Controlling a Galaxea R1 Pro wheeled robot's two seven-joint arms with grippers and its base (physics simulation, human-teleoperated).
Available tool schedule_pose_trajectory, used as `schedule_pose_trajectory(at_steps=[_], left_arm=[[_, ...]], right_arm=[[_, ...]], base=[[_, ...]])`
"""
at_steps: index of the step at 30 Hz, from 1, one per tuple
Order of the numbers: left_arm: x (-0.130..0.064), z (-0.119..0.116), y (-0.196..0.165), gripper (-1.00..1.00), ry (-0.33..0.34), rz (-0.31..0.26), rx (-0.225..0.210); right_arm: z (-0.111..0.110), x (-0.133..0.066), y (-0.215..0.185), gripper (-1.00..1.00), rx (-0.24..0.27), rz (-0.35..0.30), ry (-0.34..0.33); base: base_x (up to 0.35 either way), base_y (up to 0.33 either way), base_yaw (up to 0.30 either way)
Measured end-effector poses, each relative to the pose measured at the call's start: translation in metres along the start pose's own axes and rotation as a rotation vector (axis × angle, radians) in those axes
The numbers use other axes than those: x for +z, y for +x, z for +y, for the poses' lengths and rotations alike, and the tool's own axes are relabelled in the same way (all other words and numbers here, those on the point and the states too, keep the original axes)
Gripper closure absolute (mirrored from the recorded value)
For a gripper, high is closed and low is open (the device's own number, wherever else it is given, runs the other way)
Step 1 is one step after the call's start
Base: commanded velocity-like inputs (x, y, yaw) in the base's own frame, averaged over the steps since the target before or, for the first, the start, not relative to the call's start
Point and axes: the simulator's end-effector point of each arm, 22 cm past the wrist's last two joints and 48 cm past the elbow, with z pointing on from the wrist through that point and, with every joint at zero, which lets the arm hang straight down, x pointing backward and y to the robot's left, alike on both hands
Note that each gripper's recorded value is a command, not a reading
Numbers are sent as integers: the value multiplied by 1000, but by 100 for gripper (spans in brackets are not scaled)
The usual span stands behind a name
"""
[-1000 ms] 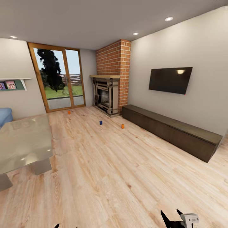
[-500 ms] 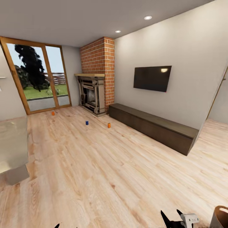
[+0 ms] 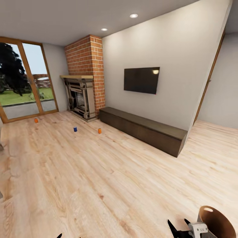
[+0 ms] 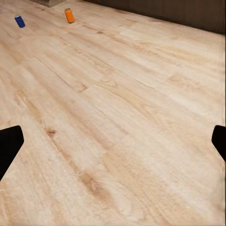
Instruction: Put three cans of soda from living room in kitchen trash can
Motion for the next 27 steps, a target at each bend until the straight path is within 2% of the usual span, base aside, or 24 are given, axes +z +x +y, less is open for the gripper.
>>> schedule_pose_trajectory(at_steps=[9,27], left_arm=[[-3,-2,20,-100,1,43,-10],[-4,-4,26,-100,12,55,-11]], right_arm=[[-1,0,5,-100,3,12,1],[-2,0,12,-100,6,27,4]], base=[[194,-140,-214],[297,-63,-215]])
